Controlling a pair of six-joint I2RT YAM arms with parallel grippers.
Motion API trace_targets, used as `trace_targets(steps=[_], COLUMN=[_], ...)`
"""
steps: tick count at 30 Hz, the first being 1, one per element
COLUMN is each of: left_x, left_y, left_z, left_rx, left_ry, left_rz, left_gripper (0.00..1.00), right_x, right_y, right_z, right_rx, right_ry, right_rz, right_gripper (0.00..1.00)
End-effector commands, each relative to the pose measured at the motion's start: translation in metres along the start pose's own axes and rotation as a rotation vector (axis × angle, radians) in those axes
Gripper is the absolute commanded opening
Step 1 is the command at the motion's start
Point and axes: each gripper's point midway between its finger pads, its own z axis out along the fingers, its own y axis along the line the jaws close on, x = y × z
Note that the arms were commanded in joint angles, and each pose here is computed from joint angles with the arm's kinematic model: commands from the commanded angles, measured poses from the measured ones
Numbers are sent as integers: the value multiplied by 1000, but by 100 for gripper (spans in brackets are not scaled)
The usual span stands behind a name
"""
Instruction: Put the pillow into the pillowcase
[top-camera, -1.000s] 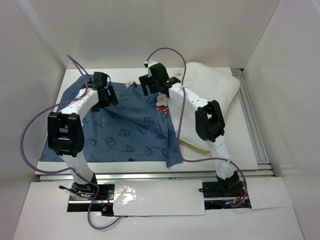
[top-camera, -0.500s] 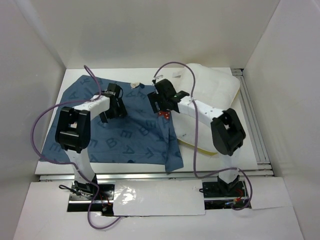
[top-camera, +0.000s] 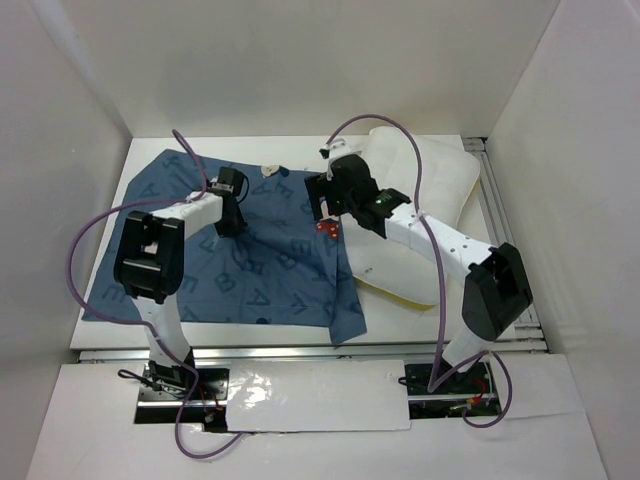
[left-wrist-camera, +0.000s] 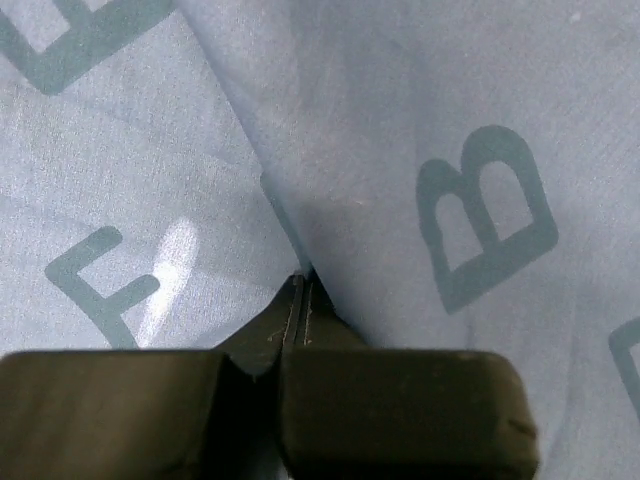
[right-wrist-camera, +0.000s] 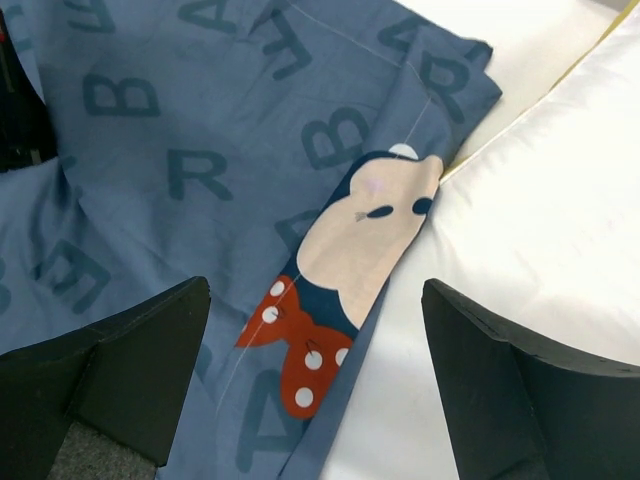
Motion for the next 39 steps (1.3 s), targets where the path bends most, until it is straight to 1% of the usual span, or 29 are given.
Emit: trace_targets(steps=[1, 3, 4, 5, 6, 8, 9, 11, 12, 13, 15, 16, 17, 18, 19, 20, 22, 23, 26, 27, 28, 29, 31, 33, 35, 36, 37, 38, 39], left_x=[41, 41, 40, 44, 40, 41, 42, 45, 50, 45, 47, 48, 42, 42, 38, 31, 21, 20, 9, 0, -5, -9, -22, -39, -42, -53, -53, -43, -42], left_y=[58, 83, 107, 122, 134, 167, 177, 187, 189, 188, 195, 196, 198, 198, 194, 180, 164, 154, 146, 140, 136, 129, 116, 91, 69, 57, 45, 25, 2], left_z=[17, 9, 8, 5, -2, -9, -14, -19, -21, -26, -34, -37, -43, -47, -49, -53, -56, -60, -77, -88, -93, -98, -107, -112, -105, -106, -103, -92, -85], left_rx=[-184, -247, -299, -330, -347, -400, -408, -398, -400, -391, -421, -424, -420, -420, -393, -321, -250, -225, -200, -176, -162, -144, -95, -10, 16, 41, 62, 81, 117], left_ry=[125, 139, 143, 157, 142, 154, 150, 160, 164, 143, 146, 152, 136, 131, 118, 98, 53, 45, -10, -44, -63, -81, -120, -165, -164, -194, -189, -157, -160], left_rz=[-25, -87, -142, -173, -218, -315, -343, -354, -353, -359, -372, -371, -384, -399, -408, -417, -370, -352, -337, -345, -342, -342, -323, -262, -186, -127, -82, -16, 72], left_gripper=[0, 0, 0, 0, 0, 0, 0, 0, 0, 0, 0, 6, 16, 23, 33, 47, 48, 50, 51, 51, 51, 51, 58, 62, 66, 66, 67, 67, 69], right_x=[-20, -11, -11, -7, -2, 11, 10, 21, 18, 20, 33, 30, 32, 48, 50, 54, 69, 72, 65, 68, 60, 66, 55, 57, 49, 60, 51, 50, 60], right_y=[6, 9, 10, 16, 23, 37, 52, 70, 86, 94, 115, 129, 137, 149, 156, 157, 170, 167, 163, 153, 144, 138, 120, 111, 100, 92, 91, 90, 89], right_z=[-14, -16, -16, -18, -15, -9, -9, 0, 1, 4, 15, 15, 17, 21, 22, 25, 26, 31, 33, 39, 43, 48, 62, 75, 86, 96, 101, 106, 119], right_rx=[-27, -49, -58, -77, -88, -121, -155, -197, -236, -253, -303, -330, -347, -369, -385, -392, -405, -375, -328, -262, -228, -185, -142, -134, -138, -142, -146, -157, -179], right_ry=[-82, -57, -56, -43, -30, 9, 8, 42, 31, 38, 76, 72, 79, 119, 124, 137, 168, 176, 162, 163, 145, 156, 148, 167, 166, 205, 196, 199, 232], right_rz=[25, 20, 8, -14, -24, -54, -75, -94, -104, -111, -117, -113, -119, -127, -132, -134, -127, -106, -53, -44, -25, -20, 17, 44, 71, 82, 103, 110, 132], right_gripper=[94, 94, 94, 91, 89, 83, 83, 82, 82, 82, 80, 79, 79, 76, 74, 74, 74, 73, 72, 72, 73, 73, 75, 75, 76, 76, 76, 76, 76])
